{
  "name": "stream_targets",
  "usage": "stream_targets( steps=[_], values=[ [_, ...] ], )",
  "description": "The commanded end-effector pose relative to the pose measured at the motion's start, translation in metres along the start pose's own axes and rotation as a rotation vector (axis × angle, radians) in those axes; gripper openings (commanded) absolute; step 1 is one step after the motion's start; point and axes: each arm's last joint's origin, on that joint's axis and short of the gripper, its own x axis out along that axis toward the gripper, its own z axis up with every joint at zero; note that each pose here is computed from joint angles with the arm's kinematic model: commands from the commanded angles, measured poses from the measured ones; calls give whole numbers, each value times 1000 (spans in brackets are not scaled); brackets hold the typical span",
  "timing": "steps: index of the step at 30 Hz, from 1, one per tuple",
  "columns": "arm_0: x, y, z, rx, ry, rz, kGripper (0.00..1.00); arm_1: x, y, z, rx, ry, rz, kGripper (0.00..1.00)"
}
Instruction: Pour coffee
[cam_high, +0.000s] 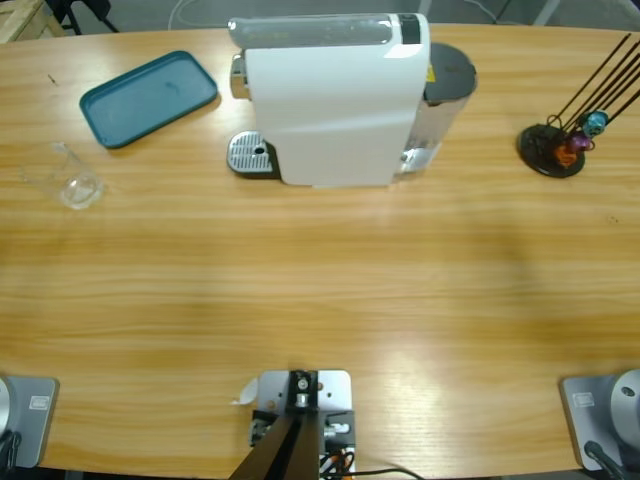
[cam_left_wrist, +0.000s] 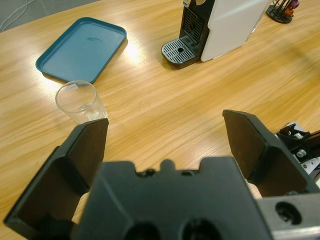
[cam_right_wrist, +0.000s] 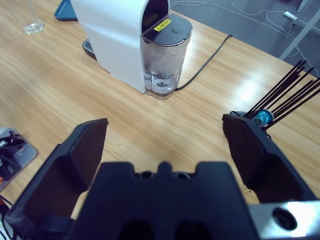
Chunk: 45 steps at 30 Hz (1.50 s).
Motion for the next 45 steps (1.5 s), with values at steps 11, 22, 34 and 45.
stream_targets(
  steps=[11, 22, 34, 45],
  values=[
    [0, 0, -11, -3, -60, -7, 1000, 2, 1, -9, -10, 15, 9, 1000],
    [46, -4, 133, -324, 36, -202, 1000, 10, 2, -4, -19, 44, 12, 1000],
    [197, 13, 182, -576, 96, -261, 830, 7, 1, -6, -18, 30, 11, 1000],
    [286, 4, 165, -633, 241, -356, 830, 6, 1, -6, -11, 21, 12, 1000]
  ],
)
